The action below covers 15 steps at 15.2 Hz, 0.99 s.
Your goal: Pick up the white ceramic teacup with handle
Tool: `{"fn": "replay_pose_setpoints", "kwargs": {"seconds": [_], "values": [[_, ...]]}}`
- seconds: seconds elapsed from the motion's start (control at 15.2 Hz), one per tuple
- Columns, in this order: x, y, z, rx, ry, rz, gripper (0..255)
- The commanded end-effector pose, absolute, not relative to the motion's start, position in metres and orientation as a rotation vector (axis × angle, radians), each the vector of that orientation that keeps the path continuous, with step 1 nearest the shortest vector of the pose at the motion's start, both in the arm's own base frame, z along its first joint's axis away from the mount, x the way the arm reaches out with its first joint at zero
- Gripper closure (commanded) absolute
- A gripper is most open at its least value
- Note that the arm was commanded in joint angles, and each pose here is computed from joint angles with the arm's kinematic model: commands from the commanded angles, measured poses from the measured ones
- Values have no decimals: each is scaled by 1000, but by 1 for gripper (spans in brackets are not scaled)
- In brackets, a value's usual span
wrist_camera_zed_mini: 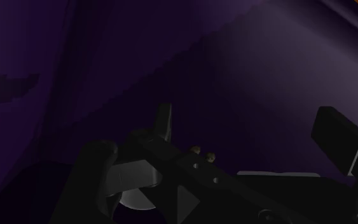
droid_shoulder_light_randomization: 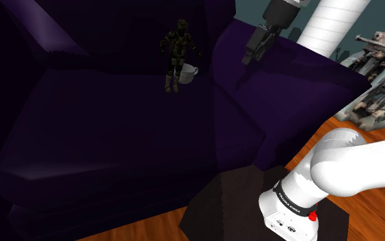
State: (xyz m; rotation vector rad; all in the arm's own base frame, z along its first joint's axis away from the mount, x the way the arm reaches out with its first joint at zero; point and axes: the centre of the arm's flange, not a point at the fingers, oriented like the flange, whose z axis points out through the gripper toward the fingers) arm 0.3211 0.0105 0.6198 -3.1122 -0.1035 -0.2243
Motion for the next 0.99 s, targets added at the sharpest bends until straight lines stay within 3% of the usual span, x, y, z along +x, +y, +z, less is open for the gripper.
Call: {"fn": "replay_pose_setpoints", "kwargs": {"seconds": [0.0, 0.92], "values": [[321, 11, 620, -3112, -103, -224, 0], [484, -58, 548, -3099, -118, -156, 0]]}}
